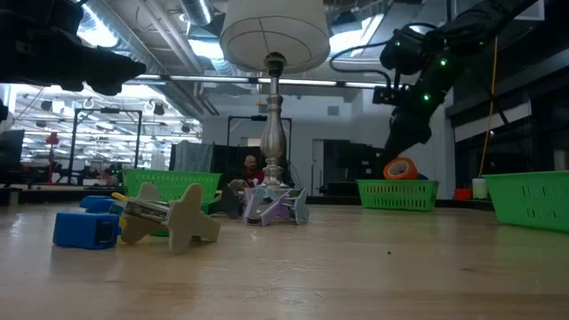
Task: Pick and place Stapler, Stapler remover, tape
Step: Adjust the bottom right green bin
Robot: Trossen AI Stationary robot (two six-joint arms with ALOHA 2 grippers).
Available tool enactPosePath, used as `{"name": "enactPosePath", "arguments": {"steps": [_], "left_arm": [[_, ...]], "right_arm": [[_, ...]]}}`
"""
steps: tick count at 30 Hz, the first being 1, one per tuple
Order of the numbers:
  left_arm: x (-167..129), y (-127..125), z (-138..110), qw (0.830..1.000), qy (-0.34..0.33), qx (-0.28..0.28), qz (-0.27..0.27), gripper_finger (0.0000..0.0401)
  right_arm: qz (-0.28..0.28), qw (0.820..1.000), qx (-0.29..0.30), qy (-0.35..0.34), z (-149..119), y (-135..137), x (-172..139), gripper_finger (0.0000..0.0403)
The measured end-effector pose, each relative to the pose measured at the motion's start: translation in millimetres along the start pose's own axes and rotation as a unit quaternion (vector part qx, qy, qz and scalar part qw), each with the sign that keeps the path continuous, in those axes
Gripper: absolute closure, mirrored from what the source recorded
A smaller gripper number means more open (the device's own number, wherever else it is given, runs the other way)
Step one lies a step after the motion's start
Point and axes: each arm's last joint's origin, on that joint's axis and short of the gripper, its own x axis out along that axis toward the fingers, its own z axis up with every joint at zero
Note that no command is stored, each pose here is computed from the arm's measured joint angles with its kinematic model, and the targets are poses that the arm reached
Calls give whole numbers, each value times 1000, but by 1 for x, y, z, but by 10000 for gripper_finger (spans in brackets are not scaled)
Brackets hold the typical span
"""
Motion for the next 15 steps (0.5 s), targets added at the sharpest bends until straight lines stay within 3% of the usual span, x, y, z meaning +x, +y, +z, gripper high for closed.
{"name": "enactPosePath", "arguments": {"steps": [8,15], "left_arm": [[0,0,0,1000,0,0,0,244],[0,0,0,1000,0,0,0,244]], "right_arm": [[75,996,20,-44,14,3,-7,242],[159,985,33,-61,21,29,-14,242]]}}
